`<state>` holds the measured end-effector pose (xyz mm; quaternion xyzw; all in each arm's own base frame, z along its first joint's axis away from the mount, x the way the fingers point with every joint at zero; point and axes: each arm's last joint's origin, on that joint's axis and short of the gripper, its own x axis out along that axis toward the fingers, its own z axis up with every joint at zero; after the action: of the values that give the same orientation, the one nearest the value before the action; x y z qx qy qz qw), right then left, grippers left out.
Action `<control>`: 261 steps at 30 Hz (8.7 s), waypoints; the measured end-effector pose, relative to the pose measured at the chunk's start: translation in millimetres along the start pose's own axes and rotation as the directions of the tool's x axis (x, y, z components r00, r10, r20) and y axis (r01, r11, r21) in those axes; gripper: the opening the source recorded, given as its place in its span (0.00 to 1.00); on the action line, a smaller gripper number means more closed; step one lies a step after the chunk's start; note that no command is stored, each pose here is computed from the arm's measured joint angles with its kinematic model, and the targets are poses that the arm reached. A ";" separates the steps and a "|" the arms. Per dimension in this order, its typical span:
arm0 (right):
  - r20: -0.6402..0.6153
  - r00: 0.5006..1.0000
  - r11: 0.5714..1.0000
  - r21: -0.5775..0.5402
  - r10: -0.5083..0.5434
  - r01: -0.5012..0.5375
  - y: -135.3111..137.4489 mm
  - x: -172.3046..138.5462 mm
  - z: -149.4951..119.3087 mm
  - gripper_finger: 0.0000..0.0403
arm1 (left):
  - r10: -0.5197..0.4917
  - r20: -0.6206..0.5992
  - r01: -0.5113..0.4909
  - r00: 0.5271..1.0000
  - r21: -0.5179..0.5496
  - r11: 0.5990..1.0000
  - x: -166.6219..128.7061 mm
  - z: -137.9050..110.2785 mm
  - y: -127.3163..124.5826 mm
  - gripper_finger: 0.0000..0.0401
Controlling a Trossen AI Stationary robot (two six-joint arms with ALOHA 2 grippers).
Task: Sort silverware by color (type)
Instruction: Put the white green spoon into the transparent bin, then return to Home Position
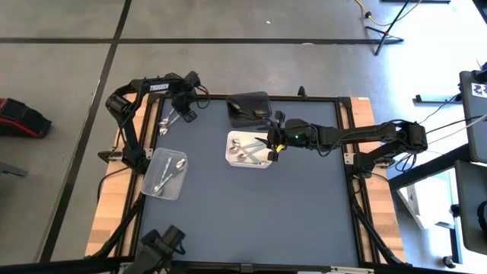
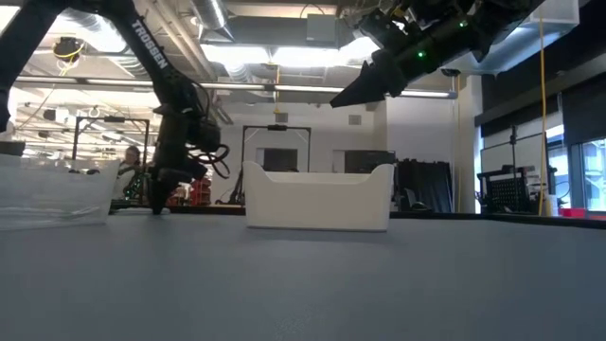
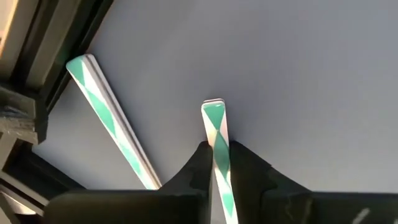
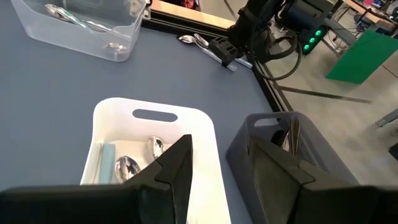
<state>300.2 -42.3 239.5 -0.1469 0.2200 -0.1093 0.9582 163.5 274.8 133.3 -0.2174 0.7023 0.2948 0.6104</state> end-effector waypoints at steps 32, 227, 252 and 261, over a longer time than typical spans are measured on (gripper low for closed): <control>-0.049 0.995 0.996 0.027 0.088 -0.087 27.2 -5.3 0.1 0.36 | -0.167 0.654 0.137 0.738 0.098 0.986 -210.5 -114.7 -126.2 0.09; 0.235 0.960 0.980 -0.159 0.151 -0.116 36.1 1.1 22.7 0.36 | -0.071 0.453 0.145 0.889 -0.131 0.981 -131.0 -232.1 -189.1 0.08; 0.289 0.944 0.979 -0.166 0.162 -0.117 35.3 -0.1 27.5 0.36 | -0.073 0.353 0.130 0.933 -0.139 0.982 -92.5 -245.6 -196.0 0.25; 0.324 0.934 0.985 -0.131 0.150 -0.113 34.1 -1.0 30.9 0.36 | -0.101 0.761 0.026 0.641 0.111 0.994 -133.9 -218.9 -207.5 0.28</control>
<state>318.4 -3.0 255.2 -0.2007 0.0702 -0.0062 0.9771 163.4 -33.1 252.2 -0.0697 0.3833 0.3056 0.8688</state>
